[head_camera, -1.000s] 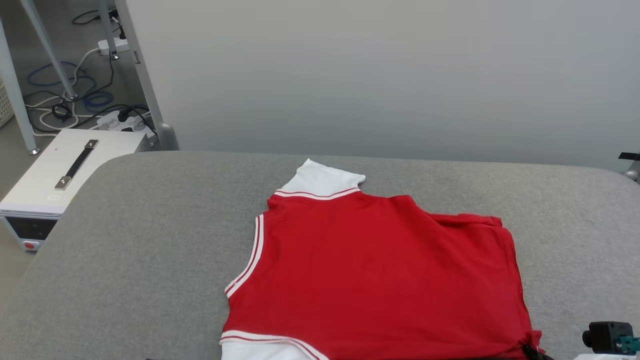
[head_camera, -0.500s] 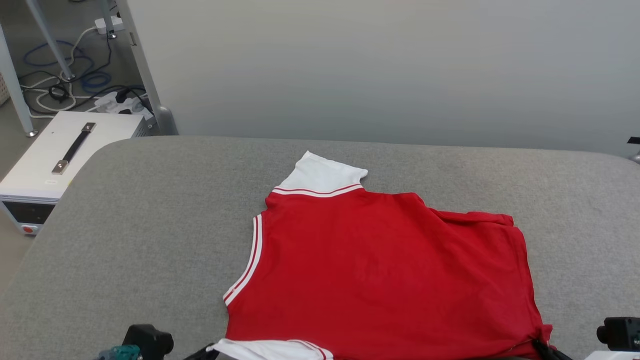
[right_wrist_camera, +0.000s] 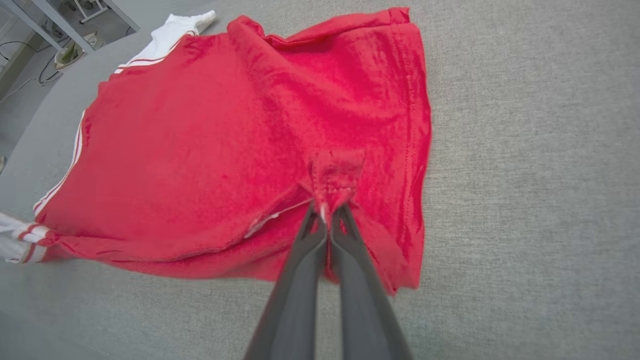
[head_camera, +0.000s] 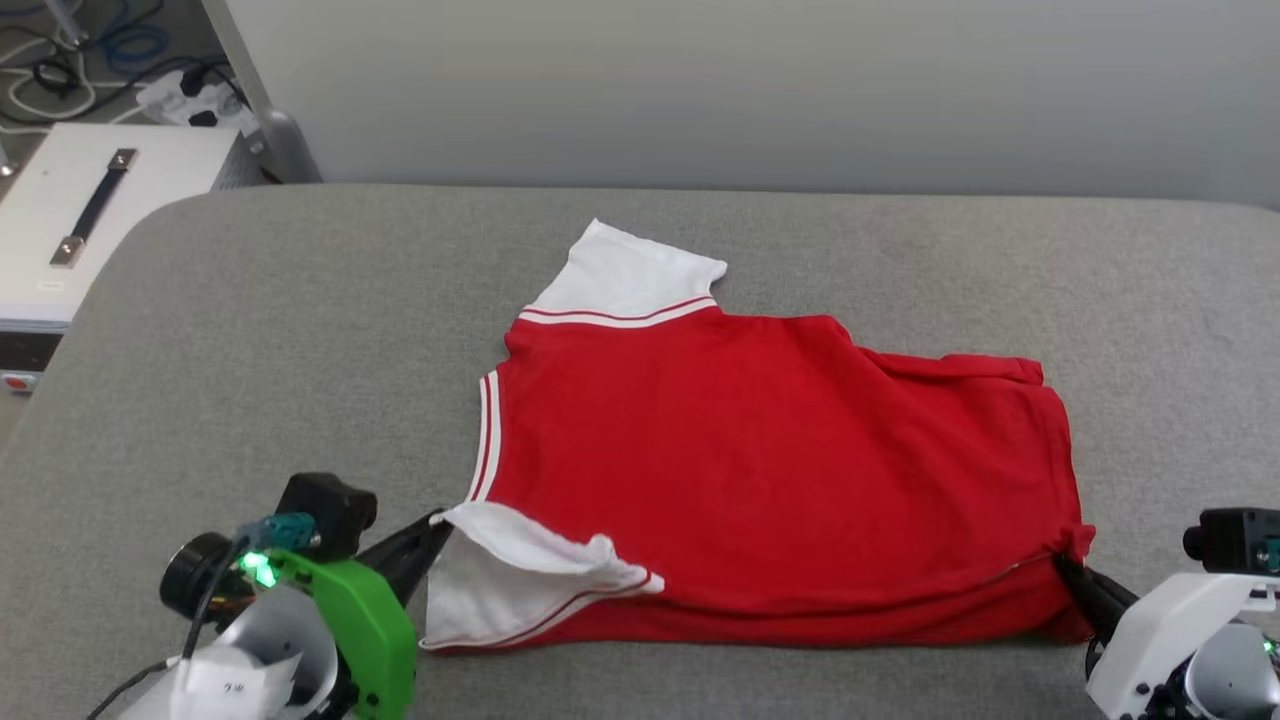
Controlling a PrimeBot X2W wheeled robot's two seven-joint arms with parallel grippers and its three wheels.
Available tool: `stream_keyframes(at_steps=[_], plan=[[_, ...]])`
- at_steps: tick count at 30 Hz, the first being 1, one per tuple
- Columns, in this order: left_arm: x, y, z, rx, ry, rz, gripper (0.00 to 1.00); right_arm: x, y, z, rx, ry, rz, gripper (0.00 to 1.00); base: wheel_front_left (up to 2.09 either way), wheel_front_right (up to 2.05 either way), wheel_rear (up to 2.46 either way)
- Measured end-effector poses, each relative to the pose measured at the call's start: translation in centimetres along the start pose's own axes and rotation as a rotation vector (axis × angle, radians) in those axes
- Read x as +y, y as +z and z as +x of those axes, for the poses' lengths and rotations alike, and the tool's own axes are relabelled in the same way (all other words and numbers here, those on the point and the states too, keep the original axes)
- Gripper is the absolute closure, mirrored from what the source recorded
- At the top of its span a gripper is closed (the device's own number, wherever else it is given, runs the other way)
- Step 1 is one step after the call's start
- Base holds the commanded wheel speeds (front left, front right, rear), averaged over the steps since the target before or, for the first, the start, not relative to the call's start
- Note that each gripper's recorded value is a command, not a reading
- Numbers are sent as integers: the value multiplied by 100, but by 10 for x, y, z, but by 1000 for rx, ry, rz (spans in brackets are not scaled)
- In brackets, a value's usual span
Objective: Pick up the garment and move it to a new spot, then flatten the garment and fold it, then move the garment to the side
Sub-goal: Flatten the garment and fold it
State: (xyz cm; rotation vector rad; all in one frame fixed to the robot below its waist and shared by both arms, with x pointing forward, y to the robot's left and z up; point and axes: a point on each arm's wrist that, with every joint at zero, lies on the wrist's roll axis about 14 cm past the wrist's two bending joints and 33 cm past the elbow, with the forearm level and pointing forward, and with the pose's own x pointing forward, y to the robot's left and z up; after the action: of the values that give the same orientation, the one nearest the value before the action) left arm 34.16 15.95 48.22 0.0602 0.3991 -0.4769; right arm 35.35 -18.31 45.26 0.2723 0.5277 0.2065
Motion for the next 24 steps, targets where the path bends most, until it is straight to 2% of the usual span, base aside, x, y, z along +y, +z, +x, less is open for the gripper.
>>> stream_keyframes(at_steps=[11,20,21,22,23,24], plan=[[33,-25,55,125,36,3,100,-19,-14,43,123,-58,6,100,0,0,0],[32,-57,75,226,24,-12,100,-27,-38,51,200,-100,36,100,0,0,0],[31,-59,76,234,25,-15,85,-27,-37,51,198,-102,36,72,0,0,0],[31,-62,76,245,28,-20,52,-27,-36,51,191,-103,35,20,0,0,0],[30,-66,76,253,32,-28,0,-27,-36,50,189,-103,32,0,0,0,0],[31,-68,76,259,38,-35,0,-26,-35,50,184,-102,32,0,0,0,0]])
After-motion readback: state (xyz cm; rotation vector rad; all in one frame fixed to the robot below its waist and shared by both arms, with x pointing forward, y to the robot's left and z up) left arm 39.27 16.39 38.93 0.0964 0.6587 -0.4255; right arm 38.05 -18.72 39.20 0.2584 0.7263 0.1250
